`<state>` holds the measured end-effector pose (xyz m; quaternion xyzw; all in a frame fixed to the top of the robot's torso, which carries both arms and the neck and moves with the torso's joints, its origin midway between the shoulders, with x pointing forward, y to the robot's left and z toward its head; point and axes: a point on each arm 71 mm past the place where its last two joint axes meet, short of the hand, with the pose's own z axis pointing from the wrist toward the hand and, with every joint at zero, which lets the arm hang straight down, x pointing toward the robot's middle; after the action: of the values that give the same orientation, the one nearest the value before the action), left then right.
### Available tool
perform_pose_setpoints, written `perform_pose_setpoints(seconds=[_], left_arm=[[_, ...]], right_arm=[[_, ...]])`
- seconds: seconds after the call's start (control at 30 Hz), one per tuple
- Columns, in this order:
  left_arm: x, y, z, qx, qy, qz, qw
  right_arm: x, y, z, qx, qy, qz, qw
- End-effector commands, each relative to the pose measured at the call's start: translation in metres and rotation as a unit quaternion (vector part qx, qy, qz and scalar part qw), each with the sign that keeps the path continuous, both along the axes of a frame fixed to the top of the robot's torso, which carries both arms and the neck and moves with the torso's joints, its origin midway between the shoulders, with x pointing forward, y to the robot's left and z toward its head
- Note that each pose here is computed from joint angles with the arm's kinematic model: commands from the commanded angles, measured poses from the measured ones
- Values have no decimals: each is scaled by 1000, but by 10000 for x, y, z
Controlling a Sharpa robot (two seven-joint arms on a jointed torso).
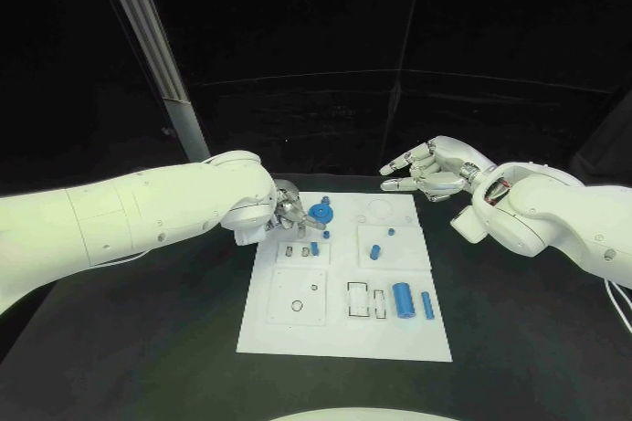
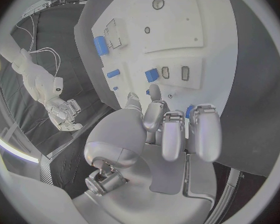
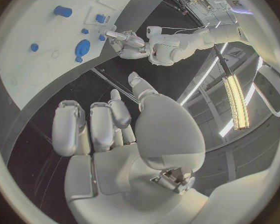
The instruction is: Assemble the parts on the task board
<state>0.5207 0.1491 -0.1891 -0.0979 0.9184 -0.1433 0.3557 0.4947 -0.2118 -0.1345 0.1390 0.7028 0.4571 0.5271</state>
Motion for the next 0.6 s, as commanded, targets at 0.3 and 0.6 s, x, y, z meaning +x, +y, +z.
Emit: perform_pose_setpoints(seconds=[0.3,0.6], left_arm=[[40,-107,-42,40,17,-22,999],[53,-150,-94,52,28,-31,998]], right_arm=[[16,18,5,-2,2,-2,1000],[23,22,0,-4,4,-3,1000]])
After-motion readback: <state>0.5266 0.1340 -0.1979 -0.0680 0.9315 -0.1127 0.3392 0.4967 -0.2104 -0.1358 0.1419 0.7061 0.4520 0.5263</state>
